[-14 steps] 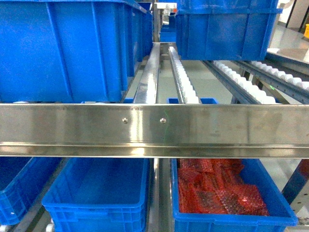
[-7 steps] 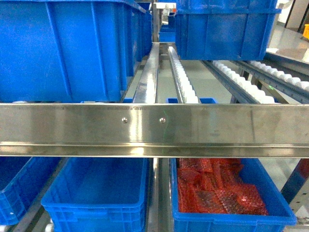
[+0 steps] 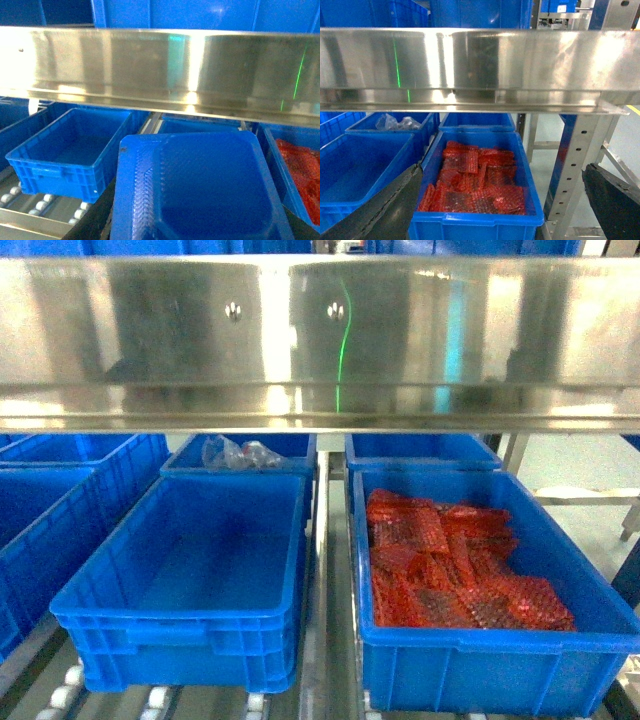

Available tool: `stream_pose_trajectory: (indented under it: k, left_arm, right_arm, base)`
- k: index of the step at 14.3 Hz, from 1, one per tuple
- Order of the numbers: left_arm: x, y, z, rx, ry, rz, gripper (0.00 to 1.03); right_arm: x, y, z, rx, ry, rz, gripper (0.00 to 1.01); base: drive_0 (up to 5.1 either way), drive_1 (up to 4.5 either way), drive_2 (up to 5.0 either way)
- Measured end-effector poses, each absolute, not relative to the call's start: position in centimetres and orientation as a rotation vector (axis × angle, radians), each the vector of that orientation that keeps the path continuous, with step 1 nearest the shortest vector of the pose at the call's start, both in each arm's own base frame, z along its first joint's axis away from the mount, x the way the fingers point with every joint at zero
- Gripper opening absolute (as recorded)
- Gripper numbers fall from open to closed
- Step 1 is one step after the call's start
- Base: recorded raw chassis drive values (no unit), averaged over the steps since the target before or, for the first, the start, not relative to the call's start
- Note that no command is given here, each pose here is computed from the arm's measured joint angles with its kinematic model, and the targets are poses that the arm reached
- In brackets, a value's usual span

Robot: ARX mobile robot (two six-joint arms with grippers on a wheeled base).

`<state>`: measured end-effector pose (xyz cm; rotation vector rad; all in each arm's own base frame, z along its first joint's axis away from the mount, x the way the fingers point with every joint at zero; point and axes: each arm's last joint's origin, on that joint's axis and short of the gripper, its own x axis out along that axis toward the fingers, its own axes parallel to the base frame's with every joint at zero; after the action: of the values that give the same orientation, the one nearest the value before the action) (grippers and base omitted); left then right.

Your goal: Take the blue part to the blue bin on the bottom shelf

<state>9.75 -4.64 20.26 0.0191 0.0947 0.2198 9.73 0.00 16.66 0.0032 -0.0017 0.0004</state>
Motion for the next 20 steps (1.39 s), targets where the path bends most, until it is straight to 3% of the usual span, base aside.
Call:
stream_pose_trajectory:
  k: [20]
  left_arm:
    - [9.75,-4.65,20.23,0.021,0.097,0.218,0.43]
  right_arm:
    - [9.73,0.00,16.63,0.002,0.001,0.001,0.98]
  base:
    - [0.0,0.00,0.0]
